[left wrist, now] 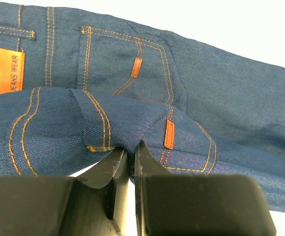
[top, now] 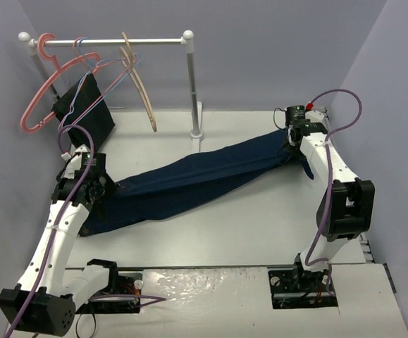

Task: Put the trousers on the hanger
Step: Fold the trousers at the center of the board.

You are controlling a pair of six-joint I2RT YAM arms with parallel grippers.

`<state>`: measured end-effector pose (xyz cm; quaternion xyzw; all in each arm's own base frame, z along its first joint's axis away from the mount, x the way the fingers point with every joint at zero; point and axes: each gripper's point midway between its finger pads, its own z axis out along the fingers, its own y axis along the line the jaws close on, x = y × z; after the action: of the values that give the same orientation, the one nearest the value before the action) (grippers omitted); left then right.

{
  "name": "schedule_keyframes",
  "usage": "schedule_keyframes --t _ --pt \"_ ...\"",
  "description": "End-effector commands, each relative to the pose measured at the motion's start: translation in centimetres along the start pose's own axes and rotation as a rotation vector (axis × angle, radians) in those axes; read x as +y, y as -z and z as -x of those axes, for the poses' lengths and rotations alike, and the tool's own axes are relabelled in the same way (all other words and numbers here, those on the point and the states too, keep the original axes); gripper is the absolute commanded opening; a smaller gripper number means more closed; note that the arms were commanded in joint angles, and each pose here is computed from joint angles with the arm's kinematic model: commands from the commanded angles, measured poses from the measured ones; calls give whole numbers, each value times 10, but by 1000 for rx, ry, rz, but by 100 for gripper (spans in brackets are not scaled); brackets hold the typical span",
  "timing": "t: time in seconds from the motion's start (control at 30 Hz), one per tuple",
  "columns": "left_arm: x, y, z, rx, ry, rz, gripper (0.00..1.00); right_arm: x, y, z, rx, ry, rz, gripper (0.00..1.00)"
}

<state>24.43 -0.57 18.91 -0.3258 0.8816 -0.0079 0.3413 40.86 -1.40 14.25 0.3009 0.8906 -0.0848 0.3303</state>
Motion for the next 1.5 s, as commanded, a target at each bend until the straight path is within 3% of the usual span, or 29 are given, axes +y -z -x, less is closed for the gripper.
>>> schedule_keyframes --t 0.0,0.43,0.63,0.7,0.8,0.97,1.1,1.27,1.47 --pt "39 -13 26 -115 -65 214 0 -36 -11 77 -252 -8 -230 0" --pt "38 -56 41 -94 -59 280 0 16 -64 108 -215 80 -150 9" --pt "12 -76 62 -131 -50 210 3 56 -87 135 -241 139 -63 18" --pt "1 -82 69 -146 -50 173 12 67 -88 150 -269 153 -37 22" --pt "-12 -84 79 -154 -79 137 33 74 -80 164 -300 171 -12 41" --pt "-22 -62 99 -202 -116 87 71 66 -45 174 -330 177 17 50" --pt "-23 -27 96 -235 -110 -7 78 72 -32 143 -250 201 132 50" --pt "-16 -30 39 -119 -74 -82 78 92 -39 76 -136 172 293 49" --pt "6 -59 -17 7 -32 -46 78 114 -76 12 -62 218 304 48"
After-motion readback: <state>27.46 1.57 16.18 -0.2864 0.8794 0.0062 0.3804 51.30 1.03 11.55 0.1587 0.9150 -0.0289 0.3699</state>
